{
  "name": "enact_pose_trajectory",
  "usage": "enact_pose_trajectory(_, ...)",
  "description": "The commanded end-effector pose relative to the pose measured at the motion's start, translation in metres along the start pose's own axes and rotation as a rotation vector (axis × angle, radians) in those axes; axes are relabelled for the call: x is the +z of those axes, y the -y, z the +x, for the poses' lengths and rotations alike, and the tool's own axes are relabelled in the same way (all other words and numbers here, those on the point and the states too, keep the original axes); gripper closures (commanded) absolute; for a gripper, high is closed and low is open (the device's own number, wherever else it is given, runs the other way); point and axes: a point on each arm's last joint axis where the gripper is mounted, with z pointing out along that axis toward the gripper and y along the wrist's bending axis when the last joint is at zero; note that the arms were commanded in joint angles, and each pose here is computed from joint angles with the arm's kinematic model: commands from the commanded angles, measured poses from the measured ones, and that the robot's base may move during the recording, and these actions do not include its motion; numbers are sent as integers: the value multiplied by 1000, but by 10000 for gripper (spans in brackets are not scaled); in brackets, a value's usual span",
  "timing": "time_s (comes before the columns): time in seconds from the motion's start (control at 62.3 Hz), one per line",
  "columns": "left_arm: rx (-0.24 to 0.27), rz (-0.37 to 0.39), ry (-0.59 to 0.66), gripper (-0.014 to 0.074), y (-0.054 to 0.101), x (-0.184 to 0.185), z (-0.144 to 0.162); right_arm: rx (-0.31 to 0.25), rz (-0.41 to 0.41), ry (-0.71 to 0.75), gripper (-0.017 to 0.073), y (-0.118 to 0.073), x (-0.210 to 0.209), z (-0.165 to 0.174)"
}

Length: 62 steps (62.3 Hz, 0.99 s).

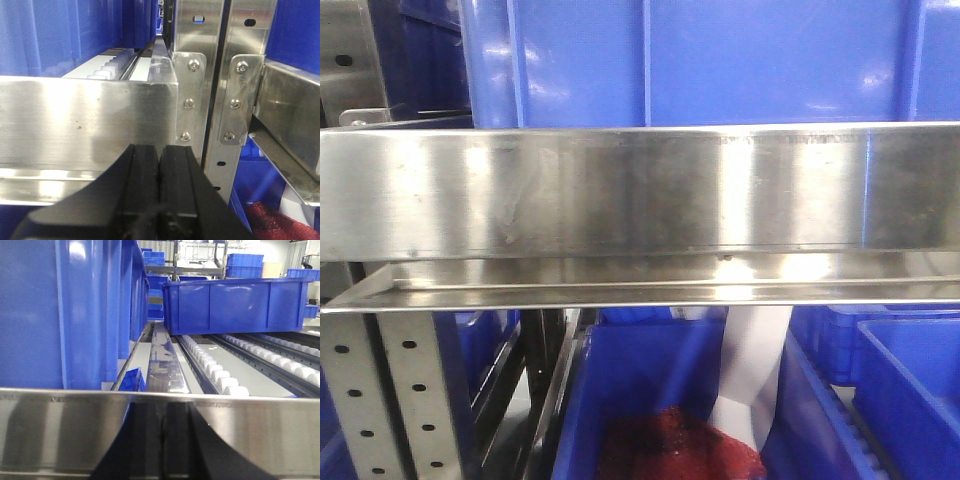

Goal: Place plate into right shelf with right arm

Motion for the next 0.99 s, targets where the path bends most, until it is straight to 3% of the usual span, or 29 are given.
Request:
enact_pose_trajectory(0.0, -9, -4, 84, 640, 0, 0, -5, -9, -1, 78, 505, 0, -1, -8)
enact_pose_trajectory(0.642, -9, -4, 84, 640, 0, 0, -5, 2, 1, -7, 505, 0, -1, 0)
enact_pose_trajectory(0.754, -9, -4, 84, 640, 0, 0, -5, 32, 0, -5, 505, 0, -1, 0)
enact_pose_trajectory(0.979, -9, -4, 84, 640, 0, 0, -5, 34, 0, -4, 505, 0, -1, 0)
